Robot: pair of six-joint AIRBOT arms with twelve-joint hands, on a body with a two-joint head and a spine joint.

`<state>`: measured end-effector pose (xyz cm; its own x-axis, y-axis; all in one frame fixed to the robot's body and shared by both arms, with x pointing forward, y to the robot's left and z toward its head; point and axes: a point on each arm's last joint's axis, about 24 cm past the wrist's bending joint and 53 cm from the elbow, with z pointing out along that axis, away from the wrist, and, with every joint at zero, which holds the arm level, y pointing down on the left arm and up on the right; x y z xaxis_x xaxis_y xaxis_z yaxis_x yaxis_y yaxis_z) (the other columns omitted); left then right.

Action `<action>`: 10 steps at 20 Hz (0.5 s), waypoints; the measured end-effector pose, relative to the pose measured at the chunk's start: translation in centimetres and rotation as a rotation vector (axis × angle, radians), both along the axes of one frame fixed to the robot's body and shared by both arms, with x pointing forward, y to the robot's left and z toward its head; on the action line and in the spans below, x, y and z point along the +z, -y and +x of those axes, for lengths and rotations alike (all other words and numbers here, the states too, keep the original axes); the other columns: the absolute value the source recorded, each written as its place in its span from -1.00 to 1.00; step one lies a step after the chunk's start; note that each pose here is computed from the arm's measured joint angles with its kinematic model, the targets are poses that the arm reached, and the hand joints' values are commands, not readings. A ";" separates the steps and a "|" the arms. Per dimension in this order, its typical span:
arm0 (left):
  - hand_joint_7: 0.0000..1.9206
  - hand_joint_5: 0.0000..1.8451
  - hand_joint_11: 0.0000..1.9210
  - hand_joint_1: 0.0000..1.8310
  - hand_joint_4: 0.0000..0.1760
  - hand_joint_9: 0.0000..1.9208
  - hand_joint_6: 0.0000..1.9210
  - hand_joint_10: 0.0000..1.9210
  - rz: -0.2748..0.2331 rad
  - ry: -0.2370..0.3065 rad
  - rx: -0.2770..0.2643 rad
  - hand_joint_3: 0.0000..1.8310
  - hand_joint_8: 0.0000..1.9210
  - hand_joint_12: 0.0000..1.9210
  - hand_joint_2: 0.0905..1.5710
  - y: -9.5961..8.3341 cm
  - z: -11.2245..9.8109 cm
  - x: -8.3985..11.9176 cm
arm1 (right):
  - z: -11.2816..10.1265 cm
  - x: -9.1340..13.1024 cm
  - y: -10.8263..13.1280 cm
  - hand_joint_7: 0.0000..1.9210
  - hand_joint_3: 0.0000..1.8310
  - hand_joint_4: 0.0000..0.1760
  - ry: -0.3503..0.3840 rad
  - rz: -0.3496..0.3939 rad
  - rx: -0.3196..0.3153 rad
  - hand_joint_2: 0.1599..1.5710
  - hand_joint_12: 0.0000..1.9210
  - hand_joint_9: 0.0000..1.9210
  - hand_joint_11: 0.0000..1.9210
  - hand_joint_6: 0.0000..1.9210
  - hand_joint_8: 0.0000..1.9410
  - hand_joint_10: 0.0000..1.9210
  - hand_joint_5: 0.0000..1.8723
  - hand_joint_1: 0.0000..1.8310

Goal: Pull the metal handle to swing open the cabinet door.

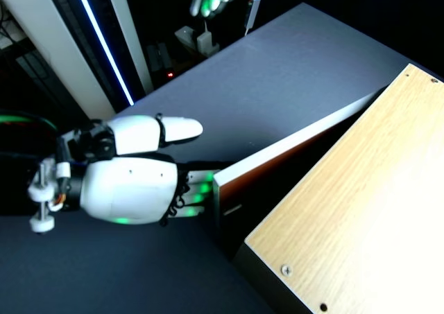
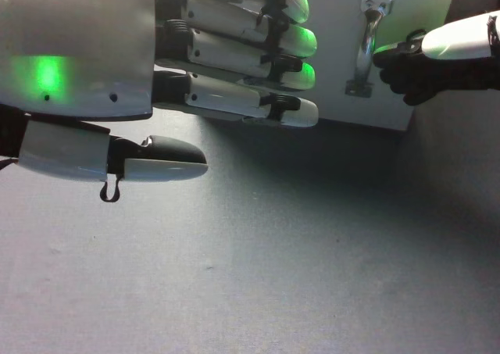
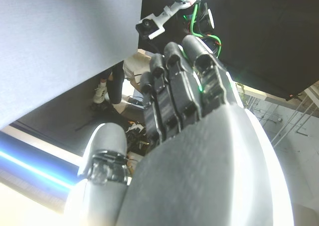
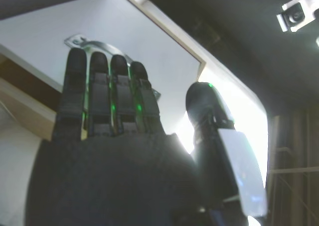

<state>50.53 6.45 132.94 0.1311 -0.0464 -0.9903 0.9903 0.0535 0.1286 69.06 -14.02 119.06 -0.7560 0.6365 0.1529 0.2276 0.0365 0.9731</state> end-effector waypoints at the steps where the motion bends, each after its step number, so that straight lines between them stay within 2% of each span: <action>1: -0.55 -0.57 -1.00 -1.00 -1.00 -0.60 -1.00 -1.00 0.000 0.000 0.000 -0.91 -1.00 -0.17 0.97 0.0 0.0 0.0 | 0.0 0.0 0.1 -0.75 -1.00 -1.00 0.002 -0.003 0.001 0.85 -0.28 -0.77 -1.00 -0.99 -1.00 -1.00 -0.76 -1.00; 4: -0.56 -0.59 -1.00 -1.00 -1.00 -0.60 -1.00 -1.00 0.000 0.000 0.000 -0.94 -1.00 -0.15 0.97 0.0 0.0 0.0 | -0.3 -0.2 0.4 -0.74 -1.00 -1.00 0.031 -0.042 0.020 0.86 -0.26 -0.77 -1.00 -1.00 -1.00 -1.00 -0.75 -1.00; 7: -0.56 -0.60 -1.00 -1.00 -1.00 -0.60 -1.00 -1.00 0.000 0.000 -0.001 -0.95 -1.00 -0.12 0.97 0.0 0.0 0.0 | -0.7 -0.4 0.5 -0.73 -1.00 -1.00 0.094 -0.101 0.061 0.86 -0.23 -0.75 -1.00 -0.99 -1.00 -0.99 -0.73 -1.00; 10: -0.57 -0.60 -1.00 -1.00 -1.00 -0.60 -1.00 -1.00 0.000 0.000 0.000 -0.96 -1.00 -0.12 0.95 0.0 0.0 0.0 | -0.8 -0.2 0.8 -0.72 -1.00 -1.00 0.111 -0.110 0.075 0.87 -0.23 -0.74 -1.00 -0.99 -1.00 -1.00 -0.72 -1.00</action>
